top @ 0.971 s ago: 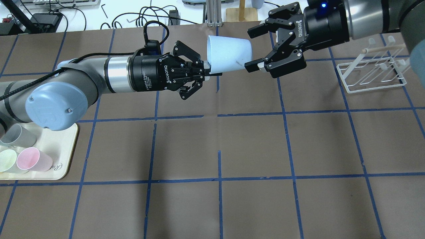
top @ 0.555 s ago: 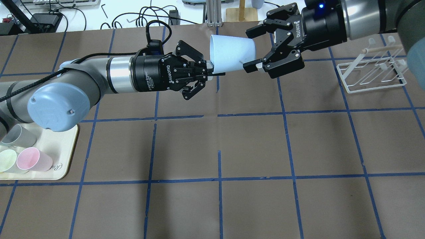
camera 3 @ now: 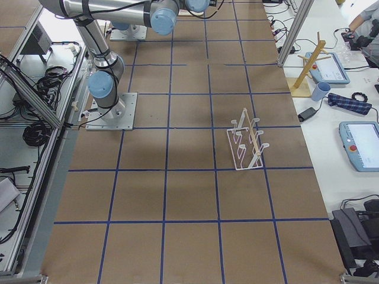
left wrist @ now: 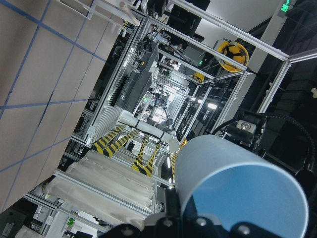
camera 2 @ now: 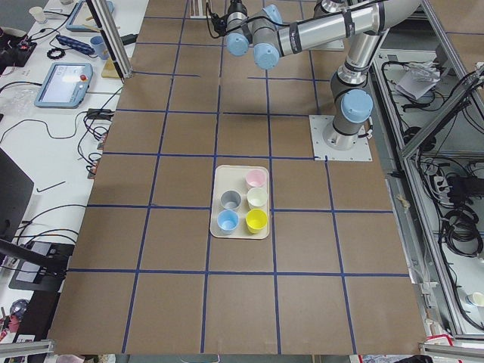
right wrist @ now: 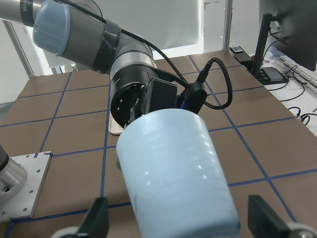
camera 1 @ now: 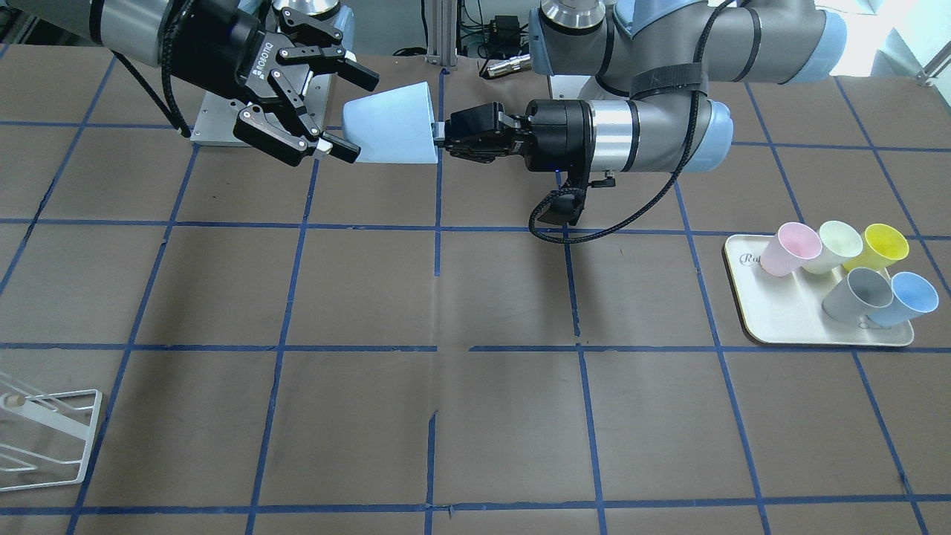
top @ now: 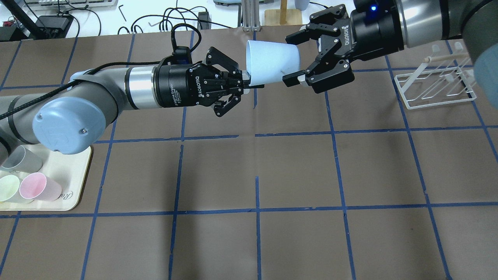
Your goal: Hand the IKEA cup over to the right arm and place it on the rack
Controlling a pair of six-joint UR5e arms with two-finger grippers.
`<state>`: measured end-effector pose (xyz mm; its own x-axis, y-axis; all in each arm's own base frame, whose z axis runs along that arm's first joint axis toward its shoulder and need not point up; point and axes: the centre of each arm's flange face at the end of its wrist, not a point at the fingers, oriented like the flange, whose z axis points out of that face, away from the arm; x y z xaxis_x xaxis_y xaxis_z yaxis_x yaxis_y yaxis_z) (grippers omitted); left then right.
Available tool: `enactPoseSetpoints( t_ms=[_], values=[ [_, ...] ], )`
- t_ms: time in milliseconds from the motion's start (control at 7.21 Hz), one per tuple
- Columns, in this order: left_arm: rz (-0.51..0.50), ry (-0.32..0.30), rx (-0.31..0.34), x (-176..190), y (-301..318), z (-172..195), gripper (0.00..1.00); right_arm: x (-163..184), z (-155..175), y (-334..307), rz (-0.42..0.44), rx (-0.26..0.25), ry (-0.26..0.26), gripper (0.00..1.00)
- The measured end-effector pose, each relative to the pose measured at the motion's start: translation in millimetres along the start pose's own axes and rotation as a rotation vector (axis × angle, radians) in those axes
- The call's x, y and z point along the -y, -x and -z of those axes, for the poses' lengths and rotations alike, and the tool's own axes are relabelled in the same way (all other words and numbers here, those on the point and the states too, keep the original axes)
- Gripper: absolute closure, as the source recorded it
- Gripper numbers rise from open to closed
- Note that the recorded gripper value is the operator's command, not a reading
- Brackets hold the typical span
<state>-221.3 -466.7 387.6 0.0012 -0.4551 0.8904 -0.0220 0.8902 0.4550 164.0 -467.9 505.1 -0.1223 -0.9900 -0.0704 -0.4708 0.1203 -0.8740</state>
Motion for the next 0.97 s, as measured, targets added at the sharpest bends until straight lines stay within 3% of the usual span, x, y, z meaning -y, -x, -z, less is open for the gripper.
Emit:
enactPoseSetpoints(
  t_ms=[277,555,694,971],
  values=[
    [-0.001,0.001,0.000,-1,0,0,1.00,-2,-8,3,-0.001,0.016,-0.001,0.00],
    [-0.005,0.001,0.000,-2,-1,-1,1.00,-6,-14,5,-0.005,0.026,-0.005,0.45],
    [-0.007,0.002,0.001,-3,-2,-1,1.00,-6,-14,5,-0.005,0.026,-0.006,0.56],
    [-0.009,0.001,0.001,-4,-2,-1,1.00,-6,-14,5,-0.004,0.025,-0.006,0.67]
  ],
)
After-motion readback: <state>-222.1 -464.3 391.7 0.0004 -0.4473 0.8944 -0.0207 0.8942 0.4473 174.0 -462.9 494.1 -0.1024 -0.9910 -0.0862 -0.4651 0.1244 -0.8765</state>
